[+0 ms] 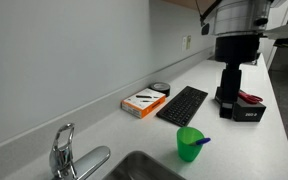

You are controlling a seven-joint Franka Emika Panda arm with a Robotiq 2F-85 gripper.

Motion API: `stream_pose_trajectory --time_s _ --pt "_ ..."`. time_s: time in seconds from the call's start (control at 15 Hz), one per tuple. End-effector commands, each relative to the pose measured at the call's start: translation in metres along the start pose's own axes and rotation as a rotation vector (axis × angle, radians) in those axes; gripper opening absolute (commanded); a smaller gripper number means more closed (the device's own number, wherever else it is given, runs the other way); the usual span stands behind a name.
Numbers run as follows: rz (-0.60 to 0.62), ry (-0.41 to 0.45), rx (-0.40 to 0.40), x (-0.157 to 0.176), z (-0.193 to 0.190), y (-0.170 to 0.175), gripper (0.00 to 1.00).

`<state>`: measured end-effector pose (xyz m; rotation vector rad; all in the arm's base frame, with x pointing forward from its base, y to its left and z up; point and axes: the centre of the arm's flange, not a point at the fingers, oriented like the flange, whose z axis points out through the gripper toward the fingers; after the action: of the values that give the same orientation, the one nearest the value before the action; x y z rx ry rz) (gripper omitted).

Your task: Remove the marker from the cup

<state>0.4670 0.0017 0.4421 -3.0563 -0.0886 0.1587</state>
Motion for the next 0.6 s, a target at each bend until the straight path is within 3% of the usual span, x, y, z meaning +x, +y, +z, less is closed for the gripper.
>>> stream_pose_trajectory --time_s 0.0,0.53 --pt "0.007 0.011 -0.042 0.001 0.016 -0.028 1.00" --pt "0.005 0.036 -0.202 0.001 0.054 -0.076 1.00"
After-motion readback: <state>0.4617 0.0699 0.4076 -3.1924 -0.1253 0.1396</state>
